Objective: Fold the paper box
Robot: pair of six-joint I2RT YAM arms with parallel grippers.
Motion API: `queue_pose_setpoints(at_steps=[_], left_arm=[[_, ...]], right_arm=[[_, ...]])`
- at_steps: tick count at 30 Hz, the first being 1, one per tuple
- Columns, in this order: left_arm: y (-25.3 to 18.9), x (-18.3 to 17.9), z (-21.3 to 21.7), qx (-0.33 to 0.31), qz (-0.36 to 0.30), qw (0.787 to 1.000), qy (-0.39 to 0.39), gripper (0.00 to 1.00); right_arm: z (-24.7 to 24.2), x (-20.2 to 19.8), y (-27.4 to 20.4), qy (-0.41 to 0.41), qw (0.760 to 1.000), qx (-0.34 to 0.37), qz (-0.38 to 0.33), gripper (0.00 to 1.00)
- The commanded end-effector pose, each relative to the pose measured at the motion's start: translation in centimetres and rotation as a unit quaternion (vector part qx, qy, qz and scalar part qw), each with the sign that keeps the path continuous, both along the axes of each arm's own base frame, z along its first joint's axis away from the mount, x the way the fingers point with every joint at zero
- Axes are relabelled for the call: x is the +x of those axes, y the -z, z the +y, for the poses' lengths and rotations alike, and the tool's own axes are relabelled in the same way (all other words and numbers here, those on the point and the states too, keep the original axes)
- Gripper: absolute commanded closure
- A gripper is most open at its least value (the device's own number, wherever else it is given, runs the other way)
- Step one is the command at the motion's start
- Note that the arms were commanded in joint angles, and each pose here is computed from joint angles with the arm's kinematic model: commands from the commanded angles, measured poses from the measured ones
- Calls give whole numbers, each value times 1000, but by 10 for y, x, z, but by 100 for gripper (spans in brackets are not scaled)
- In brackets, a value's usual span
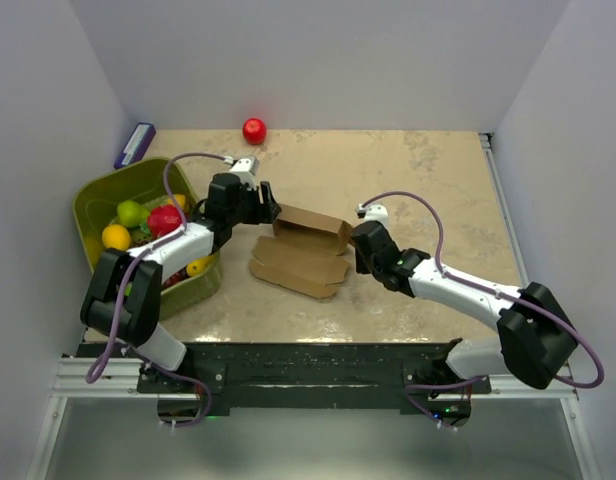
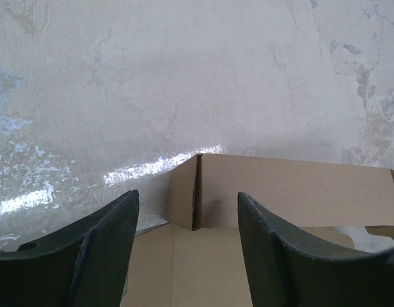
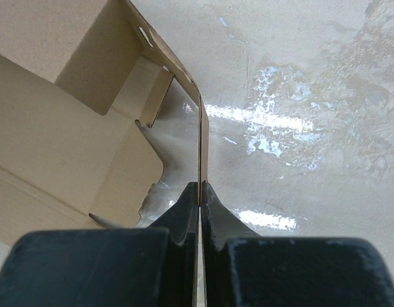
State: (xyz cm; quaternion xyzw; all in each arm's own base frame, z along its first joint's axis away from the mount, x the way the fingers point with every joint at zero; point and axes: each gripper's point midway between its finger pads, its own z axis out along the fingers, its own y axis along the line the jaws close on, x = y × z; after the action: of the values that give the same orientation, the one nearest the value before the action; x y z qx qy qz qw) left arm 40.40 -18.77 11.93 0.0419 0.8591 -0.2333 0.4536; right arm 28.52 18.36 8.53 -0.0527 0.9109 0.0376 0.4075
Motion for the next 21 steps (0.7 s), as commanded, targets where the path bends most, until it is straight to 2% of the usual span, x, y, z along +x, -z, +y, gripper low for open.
queue_pose_setpoints(at_steps=[1, 9, 14, 21], left_arm=[[-10, 16, -7, -15, -29, 999, 5, 37], [7, 17, -9, -13, -21, 1000, 9, 55], [14, 12, -13, -21, -20, 999, 21, 64], [32, 0, -14, -15, -6, 999, 27, 67]], right_arm=[[5, 5, -5, -3, 1000, 11, -10, 100], [8, 5, -5, -8, 1000, 12, -3, 100], [23, 7, -17, -22, 999, 36, 6, 100], [45, 9, -23, -34, 996, 65, 41, 100]])
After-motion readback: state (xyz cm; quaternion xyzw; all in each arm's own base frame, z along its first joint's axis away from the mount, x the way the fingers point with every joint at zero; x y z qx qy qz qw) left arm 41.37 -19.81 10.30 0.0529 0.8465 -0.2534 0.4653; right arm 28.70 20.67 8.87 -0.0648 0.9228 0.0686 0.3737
